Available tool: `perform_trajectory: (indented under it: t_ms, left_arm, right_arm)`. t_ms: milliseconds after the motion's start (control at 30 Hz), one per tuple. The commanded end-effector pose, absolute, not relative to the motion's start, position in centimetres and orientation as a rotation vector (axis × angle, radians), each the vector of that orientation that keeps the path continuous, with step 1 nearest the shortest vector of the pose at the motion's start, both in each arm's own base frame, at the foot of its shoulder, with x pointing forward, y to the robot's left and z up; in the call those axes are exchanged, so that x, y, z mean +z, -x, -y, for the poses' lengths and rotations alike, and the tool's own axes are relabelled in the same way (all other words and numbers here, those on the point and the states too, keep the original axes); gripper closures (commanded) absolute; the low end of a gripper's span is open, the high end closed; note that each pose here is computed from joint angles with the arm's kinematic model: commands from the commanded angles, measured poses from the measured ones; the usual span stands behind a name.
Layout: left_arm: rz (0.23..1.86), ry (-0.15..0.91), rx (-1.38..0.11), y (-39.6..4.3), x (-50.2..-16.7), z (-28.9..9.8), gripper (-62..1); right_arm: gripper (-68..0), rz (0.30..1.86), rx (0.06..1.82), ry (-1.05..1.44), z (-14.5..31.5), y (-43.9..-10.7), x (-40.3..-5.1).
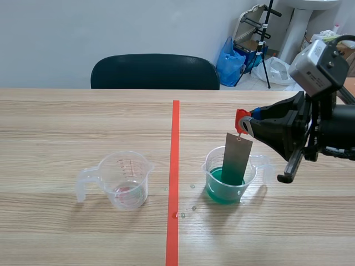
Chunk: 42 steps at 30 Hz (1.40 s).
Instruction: Do the redox reaction experiment
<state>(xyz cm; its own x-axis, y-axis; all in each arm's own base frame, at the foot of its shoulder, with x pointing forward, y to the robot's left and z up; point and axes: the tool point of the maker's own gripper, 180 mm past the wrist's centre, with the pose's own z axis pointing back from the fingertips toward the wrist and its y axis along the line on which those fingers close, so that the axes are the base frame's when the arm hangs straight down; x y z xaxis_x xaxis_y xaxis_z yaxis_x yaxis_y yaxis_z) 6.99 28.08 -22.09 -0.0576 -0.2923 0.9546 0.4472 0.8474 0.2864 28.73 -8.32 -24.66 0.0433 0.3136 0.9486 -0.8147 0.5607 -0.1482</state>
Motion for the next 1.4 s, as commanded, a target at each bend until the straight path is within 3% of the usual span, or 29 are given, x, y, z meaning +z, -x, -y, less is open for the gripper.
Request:
perform_trajectory:
  t_ms: [0, 300, 1367]
  left_arm:
    - [1.539, 0.128, -0.594, -7.1, -21.6, -28.0, -62.3]
    - [1.539, 0.128, -0.594, -7.1, -21.6, -28.0, -62.3]
    - [1.538, 0.128, -0.594, -7.1, -21.6, -28.0, -62.3]
  right_arm:
    - [-0.8, 1.250, 0.930, -0.493, 8.5, -29.0, -24.4]
    - [-0.8, 1.244, 0.951, -0.537, 8.2, -28.4, -24.0]
    - [-0.8, 1.332, 0.939, -0.580, 8.3, -27.0, -15.4]
